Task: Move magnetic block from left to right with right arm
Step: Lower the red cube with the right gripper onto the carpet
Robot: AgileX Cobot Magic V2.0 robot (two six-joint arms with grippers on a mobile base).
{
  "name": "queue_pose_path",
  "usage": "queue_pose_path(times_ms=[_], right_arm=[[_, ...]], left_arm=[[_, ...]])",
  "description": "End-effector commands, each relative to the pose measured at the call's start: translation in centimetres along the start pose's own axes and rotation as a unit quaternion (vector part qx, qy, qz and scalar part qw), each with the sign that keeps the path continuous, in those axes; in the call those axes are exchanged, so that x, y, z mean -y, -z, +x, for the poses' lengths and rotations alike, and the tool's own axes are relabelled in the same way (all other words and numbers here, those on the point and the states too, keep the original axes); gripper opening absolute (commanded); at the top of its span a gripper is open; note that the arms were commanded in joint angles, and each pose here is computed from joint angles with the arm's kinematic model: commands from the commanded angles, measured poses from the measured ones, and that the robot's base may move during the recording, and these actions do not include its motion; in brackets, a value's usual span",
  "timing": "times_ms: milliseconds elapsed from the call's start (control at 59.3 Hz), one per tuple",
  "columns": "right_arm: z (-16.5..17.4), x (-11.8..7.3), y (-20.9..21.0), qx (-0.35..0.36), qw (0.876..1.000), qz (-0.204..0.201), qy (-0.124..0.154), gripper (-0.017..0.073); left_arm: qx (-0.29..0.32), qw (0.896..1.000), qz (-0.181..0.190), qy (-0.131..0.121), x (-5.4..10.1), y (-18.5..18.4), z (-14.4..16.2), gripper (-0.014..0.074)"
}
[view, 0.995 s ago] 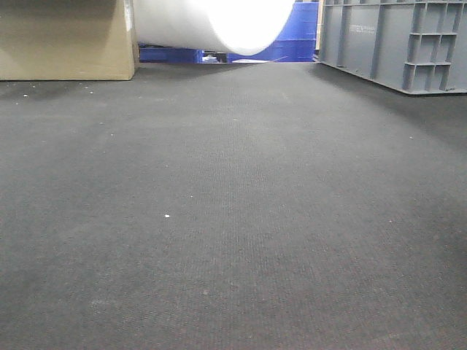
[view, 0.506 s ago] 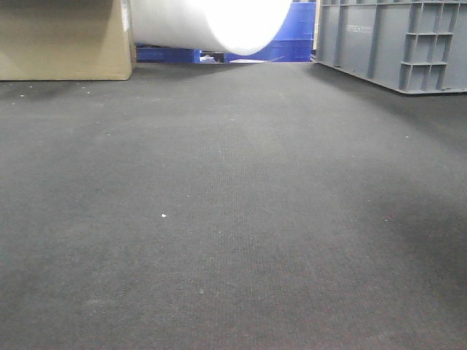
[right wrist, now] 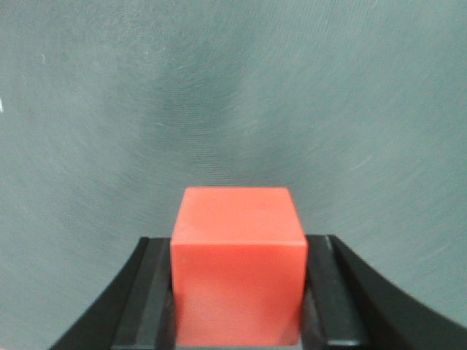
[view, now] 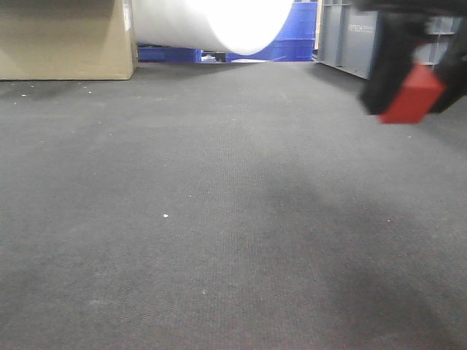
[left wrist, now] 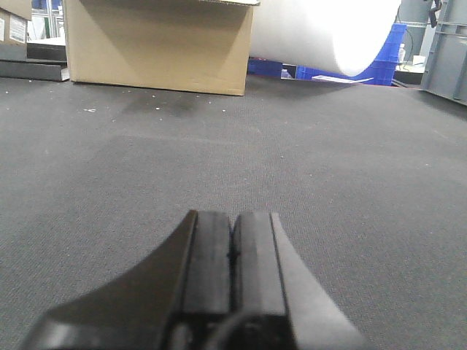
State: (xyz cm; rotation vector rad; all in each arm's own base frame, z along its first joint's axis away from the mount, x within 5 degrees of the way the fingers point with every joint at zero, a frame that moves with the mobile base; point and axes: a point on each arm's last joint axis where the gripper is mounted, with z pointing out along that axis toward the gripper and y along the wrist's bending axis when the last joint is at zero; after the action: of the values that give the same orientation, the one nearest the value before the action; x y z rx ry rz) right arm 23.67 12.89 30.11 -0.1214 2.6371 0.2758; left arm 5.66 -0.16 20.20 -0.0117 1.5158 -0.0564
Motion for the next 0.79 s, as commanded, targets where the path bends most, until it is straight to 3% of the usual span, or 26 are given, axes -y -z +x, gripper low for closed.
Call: queue_pose_path(times_ms=[0, 101, 422, 776], right_arm=[[-1.4, -1.5, 1.1, 0.026, 0.997, -0.001, -0.071, 0.0306], [-1.9, -3.3, 0.0, 0.003, 0.995, 0.015, -0.103, 0.0306], [-3.5, -8.8, -4.6, -0.079, 0.994, 0.050, -0.064, 0.0302], [-2.4, -10.7, -8.1, -0.151, 0.984, 0.048, -0.078, 0.0302]], left_arm=[[0.044, 0.999, 0.005, 0.002, 0.1, 0.1, -0.5, -0.0116], [0.044, 0.999, 0.005, 0.002, 0.1, 0.1, -0.5, -0.0116], [0.044, 0.999, 0.005, 0.002, 0.1, 0.1, -0.5, -0.0115], [0.044, 0.999, 0.005, 0.002, 0.1, 0.1, -0.5, -0.0116]])
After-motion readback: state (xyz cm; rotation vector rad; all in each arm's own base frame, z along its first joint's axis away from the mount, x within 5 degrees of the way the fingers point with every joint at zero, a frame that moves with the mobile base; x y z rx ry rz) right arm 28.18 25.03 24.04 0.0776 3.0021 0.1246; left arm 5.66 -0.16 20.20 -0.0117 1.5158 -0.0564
